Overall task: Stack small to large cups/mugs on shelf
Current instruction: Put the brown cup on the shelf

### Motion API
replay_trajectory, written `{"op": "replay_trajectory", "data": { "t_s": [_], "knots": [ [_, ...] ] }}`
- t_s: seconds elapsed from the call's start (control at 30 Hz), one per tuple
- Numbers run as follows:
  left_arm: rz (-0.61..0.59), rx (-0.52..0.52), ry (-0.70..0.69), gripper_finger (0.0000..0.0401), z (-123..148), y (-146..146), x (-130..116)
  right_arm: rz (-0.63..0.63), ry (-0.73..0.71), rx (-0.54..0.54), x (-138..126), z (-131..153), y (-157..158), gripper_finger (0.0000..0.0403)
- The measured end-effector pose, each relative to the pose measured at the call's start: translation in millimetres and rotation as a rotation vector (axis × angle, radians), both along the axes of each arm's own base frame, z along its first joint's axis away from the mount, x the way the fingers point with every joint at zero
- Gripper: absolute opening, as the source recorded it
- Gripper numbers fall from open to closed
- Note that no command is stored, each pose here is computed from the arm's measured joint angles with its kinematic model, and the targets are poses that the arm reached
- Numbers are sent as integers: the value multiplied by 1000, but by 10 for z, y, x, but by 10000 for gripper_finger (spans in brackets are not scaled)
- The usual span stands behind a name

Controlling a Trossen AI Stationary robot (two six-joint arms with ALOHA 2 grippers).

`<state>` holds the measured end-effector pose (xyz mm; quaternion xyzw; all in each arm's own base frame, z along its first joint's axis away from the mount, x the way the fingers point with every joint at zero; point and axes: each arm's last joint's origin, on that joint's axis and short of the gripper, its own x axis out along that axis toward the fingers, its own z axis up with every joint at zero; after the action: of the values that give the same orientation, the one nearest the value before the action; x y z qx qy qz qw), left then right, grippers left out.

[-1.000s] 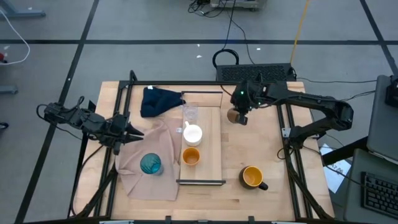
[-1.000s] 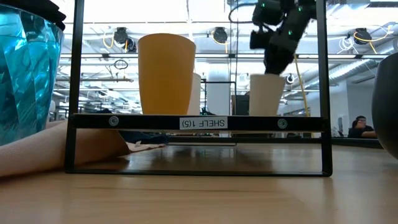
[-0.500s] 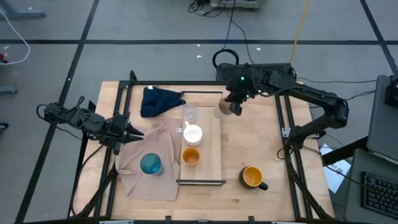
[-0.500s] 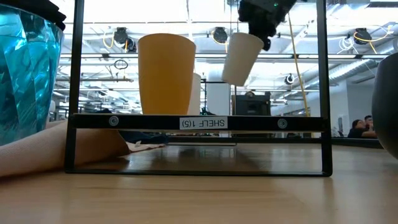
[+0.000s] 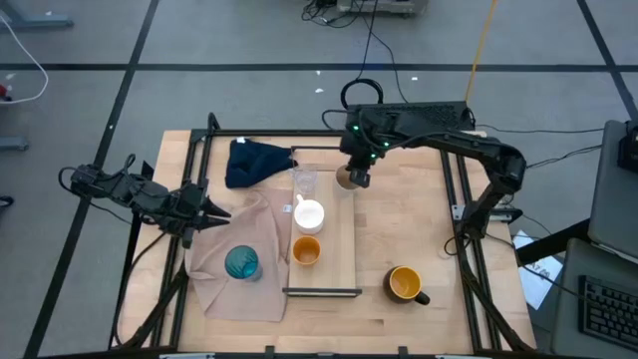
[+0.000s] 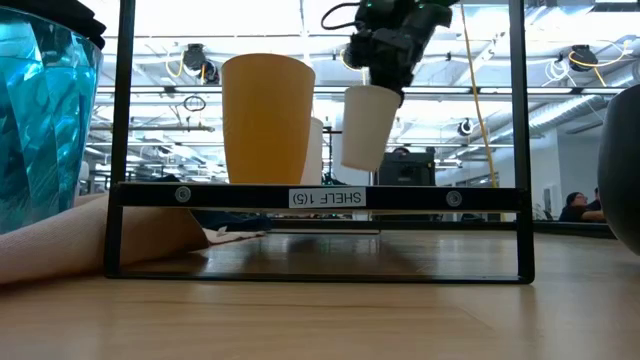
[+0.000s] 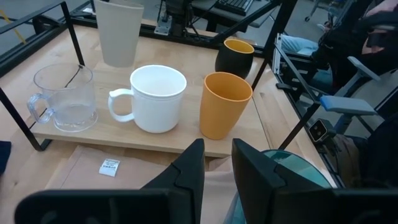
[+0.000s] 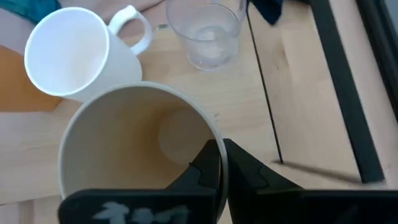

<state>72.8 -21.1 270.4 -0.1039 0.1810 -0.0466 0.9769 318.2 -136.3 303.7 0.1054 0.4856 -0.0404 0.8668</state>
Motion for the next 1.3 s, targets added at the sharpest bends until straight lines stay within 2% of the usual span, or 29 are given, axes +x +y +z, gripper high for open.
{"op": "replay_trajectory", "data": {
  "t_s": [0.17,0.4,0.9,1.3],
  "knots": [
    [0,-1,0,81,0,0,0,33,19,6,162,-33,-89,0],
    [0,5,19,81,-18,2,-6,44,62,10,252,-94,-223,0],
    [-3,12,19,81,-19,3,-8,66,139,34,354,-409,-350,0],
    [-2,10,20,81,-19,2,-7,76,130,29,381,-437,-359,0]
  ]
}}
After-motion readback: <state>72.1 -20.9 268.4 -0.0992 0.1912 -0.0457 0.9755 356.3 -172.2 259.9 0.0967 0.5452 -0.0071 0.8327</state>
